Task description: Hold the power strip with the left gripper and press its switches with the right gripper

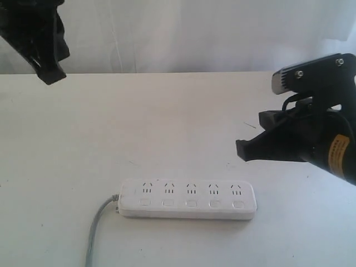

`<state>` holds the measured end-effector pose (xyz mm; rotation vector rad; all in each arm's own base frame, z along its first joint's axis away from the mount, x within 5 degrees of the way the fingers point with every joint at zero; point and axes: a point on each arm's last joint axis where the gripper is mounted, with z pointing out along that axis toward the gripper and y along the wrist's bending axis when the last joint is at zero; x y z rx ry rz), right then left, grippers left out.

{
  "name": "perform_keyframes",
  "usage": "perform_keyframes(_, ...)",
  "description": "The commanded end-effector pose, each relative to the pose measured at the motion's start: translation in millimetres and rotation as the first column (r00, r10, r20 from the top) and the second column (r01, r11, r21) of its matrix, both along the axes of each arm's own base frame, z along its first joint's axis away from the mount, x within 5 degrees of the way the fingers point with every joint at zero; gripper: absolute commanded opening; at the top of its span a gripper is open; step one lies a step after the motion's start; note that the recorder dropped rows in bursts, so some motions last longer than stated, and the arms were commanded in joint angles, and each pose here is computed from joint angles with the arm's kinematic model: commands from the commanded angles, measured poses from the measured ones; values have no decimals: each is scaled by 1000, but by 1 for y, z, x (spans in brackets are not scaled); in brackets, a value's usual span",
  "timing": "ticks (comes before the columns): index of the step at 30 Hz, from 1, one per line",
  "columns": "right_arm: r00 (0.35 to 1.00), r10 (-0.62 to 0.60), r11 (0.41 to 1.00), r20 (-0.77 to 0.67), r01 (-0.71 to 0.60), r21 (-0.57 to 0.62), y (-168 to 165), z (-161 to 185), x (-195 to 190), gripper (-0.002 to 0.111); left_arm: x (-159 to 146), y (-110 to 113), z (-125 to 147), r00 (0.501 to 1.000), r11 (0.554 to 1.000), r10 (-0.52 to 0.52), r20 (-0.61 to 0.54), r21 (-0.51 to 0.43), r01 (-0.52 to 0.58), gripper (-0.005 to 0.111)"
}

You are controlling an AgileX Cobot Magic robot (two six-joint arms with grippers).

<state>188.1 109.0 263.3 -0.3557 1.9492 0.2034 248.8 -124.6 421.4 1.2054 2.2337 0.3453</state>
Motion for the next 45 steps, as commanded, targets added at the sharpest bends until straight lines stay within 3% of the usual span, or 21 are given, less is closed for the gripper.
perform_keyframes(1, 996, -47, 998, 70, 44, 42, -19, 17, -5, 0, -20, -1, 26, 995, 978, -20, 99, -204, 40, 0)
perform_keyframes(7, 967, -150, 983, 205, 123, 140, -50, 49, -24, 0, -47, 2, 47, 966, 913, -84, 244, -369, 173, 0)
perform_keyframes(13, 901, -282, 950, 329, 214, 229, -82, 75, -49, 0, -72, 7, 24, 950, 864, -139, 278, -435, 254, 0)
perform_keyframes(17, 827, -368, 920, 426, 256, 298, -101, 92, -76, 0, -91, 16, 1, 939, 840, -154, 309, -459, 288, 0)
perform_keyframes(26, 617, -483, 867, 621, 237, 439, -127, 114, -152, 0, -134, 42, -23, 883, 741, -51, 466, -576, 347, 0)
perform_keyframes(34, 505, -504, 853, 700, 162, 497, -134, 116, -195, 0, -133, 40, -52, 922, 771, -82, 378, -562, 299, 0)
perform_keyframes(45, 445, -532, 842, 720, 187, 506, -134, 117, -208, 0, -130, 37, -56, 932, 767, -82, 354, -575, 285, 0)
